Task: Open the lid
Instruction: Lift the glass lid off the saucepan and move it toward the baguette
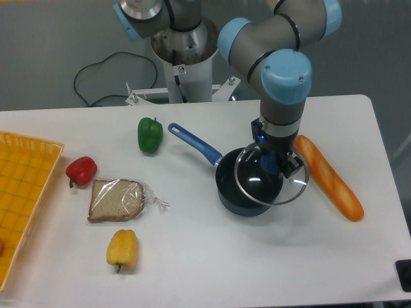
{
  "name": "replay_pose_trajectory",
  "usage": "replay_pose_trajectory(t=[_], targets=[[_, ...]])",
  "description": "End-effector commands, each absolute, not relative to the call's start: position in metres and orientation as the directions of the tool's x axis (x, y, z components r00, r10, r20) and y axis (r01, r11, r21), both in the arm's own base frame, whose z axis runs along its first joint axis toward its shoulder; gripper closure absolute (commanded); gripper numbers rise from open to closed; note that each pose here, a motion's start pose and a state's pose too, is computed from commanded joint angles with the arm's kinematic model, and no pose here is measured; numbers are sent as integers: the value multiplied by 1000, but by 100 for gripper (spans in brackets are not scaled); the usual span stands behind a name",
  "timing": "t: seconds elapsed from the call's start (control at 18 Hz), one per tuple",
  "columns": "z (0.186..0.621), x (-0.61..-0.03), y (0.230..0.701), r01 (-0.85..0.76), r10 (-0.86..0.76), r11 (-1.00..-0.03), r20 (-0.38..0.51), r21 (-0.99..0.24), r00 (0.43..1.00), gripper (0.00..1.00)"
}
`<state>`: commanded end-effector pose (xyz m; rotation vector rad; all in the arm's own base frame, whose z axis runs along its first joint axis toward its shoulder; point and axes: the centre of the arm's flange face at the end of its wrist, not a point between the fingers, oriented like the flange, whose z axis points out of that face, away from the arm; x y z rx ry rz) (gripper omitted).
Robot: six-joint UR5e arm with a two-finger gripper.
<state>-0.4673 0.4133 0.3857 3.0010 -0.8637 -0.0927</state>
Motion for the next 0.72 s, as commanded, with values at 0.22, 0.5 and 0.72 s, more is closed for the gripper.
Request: replay_pose_trajectory(t=[0.22, 0.5, 0.72], targets=[[385, -466, 413, -544, -545, -839, -49, 34, 837, 45], [380, -465, 412, -545, -546, -838, -38, 35, 837, 45], [379, -476, 398, -536, -537, -843, -35, 29, 843, 45]])
